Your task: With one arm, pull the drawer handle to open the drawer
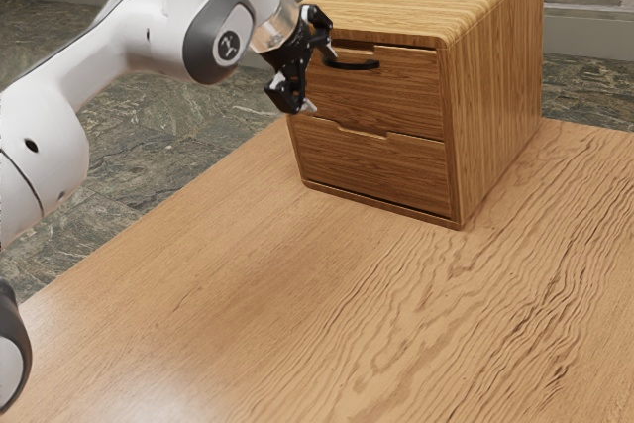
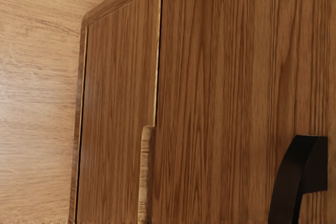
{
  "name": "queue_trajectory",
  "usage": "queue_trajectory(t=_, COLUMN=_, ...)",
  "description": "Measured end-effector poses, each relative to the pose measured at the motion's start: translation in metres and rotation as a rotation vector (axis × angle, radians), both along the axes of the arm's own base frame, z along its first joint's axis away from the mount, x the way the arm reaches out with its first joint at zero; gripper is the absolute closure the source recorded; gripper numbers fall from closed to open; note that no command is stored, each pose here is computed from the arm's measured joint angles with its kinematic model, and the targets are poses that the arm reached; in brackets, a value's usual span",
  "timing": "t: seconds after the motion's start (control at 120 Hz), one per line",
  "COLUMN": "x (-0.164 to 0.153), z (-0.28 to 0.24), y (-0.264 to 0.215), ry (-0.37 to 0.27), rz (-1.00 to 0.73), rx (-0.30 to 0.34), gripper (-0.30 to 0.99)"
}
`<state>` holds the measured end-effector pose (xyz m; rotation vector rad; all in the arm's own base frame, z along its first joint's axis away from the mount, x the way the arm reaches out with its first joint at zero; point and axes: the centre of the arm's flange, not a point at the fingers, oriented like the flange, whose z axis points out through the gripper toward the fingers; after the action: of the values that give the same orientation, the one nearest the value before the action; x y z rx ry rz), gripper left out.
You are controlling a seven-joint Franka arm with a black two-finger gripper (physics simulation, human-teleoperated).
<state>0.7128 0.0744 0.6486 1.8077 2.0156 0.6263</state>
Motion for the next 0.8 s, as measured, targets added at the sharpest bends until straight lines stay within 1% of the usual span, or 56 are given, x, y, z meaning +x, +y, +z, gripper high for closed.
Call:
queue_trajectory(t=0.1, x=0.004, z=0.001, y=-0.005, ry=-0.031, rz=-0.016, rx=0.006, gripper=0.0)
queue_trajectory(t=0.225, x=0.006, z=0.0, y=-0.003, ry=-0.052, rz=-0.021, rx=0.011, gripper=0.0)
queue_trajectory(t=0.525, x=0.012, z=-0.007, y=-0.003, ry=-0.069, rz=-0.035, rx=0.018, gripper=0.0)
queue_trajectory(t=0.8, x=0.016, z=-0.015, y=-0.002, ry=-0.063, rz=-0.042, rx=0.02, gripper=0.0)
